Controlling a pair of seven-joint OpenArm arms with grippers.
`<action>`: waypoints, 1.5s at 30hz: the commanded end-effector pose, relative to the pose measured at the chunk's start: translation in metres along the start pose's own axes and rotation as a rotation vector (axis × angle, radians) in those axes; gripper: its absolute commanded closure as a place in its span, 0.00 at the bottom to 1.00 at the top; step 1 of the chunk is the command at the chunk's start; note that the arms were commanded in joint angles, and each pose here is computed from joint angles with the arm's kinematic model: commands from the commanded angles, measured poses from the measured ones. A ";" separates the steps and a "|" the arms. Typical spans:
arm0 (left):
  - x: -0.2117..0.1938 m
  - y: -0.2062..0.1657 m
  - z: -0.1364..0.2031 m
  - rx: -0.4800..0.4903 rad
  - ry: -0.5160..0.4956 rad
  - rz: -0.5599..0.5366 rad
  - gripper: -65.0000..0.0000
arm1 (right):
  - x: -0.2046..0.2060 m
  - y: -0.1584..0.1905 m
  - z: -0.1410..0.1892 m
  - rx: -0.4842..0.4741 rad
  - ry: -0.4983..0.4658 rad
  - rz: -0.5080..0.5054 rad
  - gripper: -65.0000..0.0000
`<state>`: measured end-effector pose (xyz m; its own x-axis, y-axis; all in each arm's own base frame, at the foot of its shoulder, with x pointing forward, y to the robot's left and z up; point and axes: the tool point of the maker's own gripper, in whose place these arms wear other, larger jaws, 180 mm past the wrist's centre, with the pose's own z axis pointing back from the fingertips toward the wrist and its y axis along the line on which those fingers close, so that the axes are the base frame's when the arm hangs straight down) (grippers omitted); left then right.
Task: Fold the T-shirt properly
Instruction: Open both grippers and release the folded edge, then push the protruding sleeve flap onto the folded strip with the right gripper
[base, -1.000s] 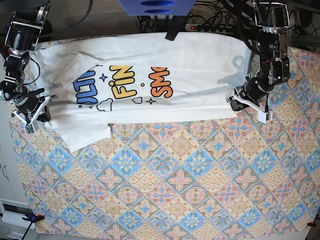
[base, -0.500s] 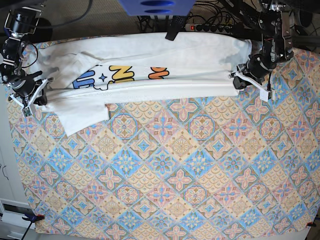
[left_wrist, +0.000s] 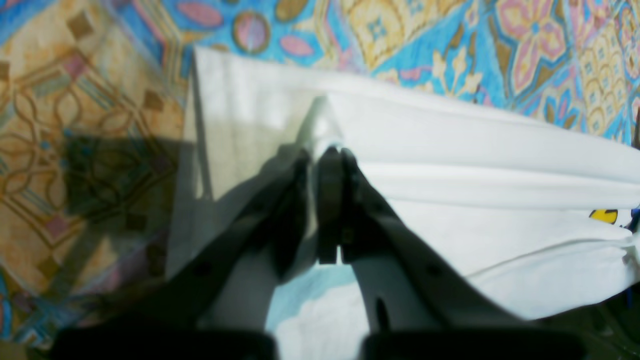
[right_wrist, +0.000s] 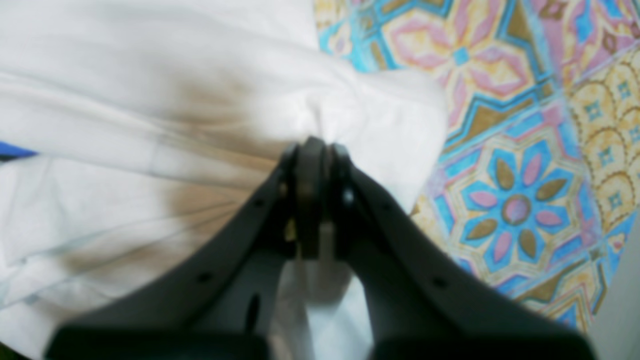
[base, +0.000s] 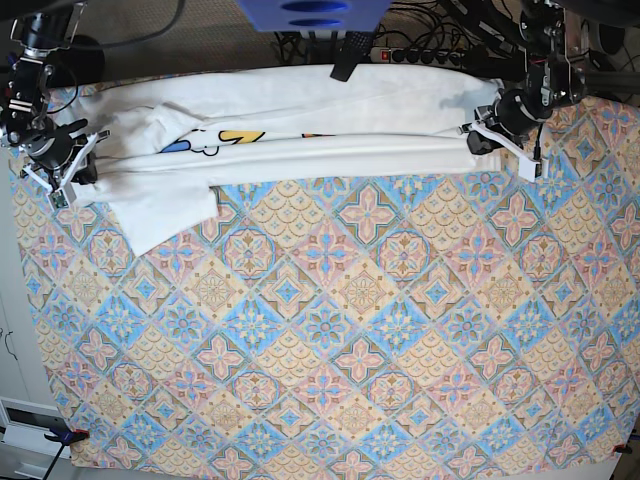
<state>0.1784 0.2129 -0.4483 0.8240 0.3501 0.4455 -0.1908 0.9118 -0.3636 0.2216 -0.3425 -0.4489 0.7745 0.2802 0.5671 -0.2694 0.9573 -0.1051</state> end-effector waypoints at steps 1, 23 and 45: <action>0.010 0.003 0.003 0.013 -0.026 -0.031 1.00 | 0.018 -0.017 0.007 -0.038 -0.049 0.018 0.99; 0.009 0.013 -0.008 0.047 -0.008 -0.035 0.57 | 0.020 -0.041 0.024 -0.112 -0.071 -0.010 0.69; 0.043 -0.010 0.002 -0.139 -0.124 0.220 0.56 | 0.127 0.013 -0.015 0.012 -0.137 0.191 0.63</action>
<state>0.2082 0.2169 -0.4333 0.7116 0.5690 0.4121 -0.2965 0.7750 -0.5581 0.3275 -0.2830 -0.3927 0.6149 0.4252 0.6642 -0.4152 0.8906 -0.1858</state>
